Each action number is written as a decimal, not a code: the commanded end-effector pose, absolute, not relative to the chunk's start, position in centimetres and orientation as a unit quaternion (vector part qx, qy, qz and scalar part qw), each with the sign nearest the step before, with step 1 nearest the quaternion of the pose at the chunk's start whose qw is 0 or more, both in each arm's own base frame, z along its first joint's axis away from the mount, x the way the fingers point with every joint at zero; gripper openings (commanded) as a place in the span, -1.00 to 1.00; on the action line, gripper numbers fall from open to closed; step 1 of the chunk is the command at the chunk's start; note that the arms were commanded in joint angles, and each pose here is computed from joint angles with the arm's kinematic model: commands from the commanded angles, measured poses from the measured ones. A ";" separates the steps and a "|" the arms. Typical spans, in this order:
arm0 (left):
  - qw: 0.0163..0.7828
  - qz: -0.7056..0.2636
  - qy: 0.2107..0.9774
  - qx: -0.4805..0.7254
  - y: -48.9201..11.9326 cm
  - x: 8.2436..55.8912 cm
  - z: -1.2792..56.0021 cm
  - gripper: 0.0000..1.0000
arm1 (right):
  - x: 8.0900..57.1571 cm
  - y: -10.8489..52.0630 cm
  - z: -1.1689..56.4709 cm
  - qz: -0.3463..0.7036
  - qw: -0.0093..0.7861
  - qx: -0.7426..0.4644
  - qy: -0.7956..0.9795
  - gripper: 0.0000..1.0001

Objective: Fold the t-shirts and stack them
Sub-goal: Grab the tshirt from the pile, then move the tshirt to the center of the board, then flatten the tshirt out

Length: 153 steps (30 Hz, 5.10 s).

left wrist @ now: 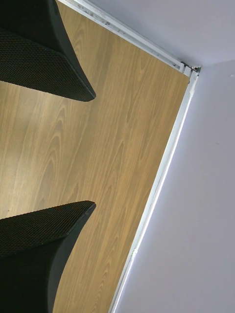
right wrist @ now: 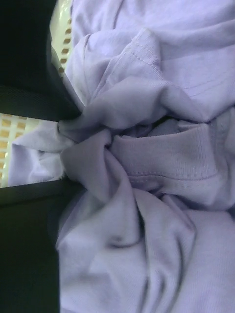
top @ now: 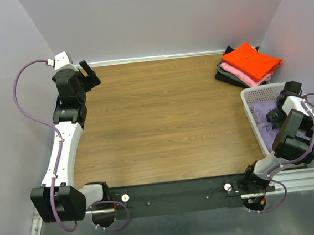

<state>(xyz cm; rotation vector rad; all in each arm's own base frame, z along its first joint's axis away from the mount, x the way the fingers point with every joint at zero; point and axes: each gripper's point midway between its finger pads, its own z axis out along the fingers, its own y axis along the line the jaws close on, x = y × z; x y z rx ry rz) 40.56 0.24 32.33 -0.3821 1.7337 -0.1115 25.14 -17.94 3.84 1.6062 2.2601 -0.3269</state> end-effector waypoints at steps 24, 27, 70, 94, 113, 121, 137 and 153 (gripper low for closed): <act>0.634 -0.076 0.752 -0.163 -0.6 40.4 32.3 0.80 | 32.7 -20.1 38.2 -0.052 0.571 0.481 0.663 -0.97; 0.638 -0.078 0.748 -0.162 -0.7 40.3 32.7 0.80 | 34.3 -18.1 43.2 0.000 0.628 0.426 0.651 -0.97; 0.523 -0.122 0.842 -0.051 -10.2 40.2 22.4 0.78 | 42.5 7.9 20.5 0.174 0.399 0.187 0.880 1.00; 0.322 -0.255 0.908 0.081 -24.2 42.8 10.5 0.25 | 44.3 18.8 17.0 0.240 0.323 0.100 0.910 0.84; 0.272 -0.231 0.930 0.090 -24.6 43.7 7.2 -0.20 | 44.5 19.0 16.1 0.237 0.312 0.103 0.914 0.83; 0.270 -0.235 0.928 0.102 -24.8 43.6 7.0 -0.68 | 45.8 21.1 15.5 0.241 0.307 0.075 0.918 0.82; 0.289 -0.252 0.919 0.095 -24.6 43.5 9.8 -1.00 | 49.0 25.2 8.6 0.139 0.283 -0.032 0.948 0.65; 0.324 -0.281 0.903 0.025 -20.5 45.5 13.2 -1.00 | 51.1 24.1 7.5 0.034 0.307 -0.041 0.950 -0.97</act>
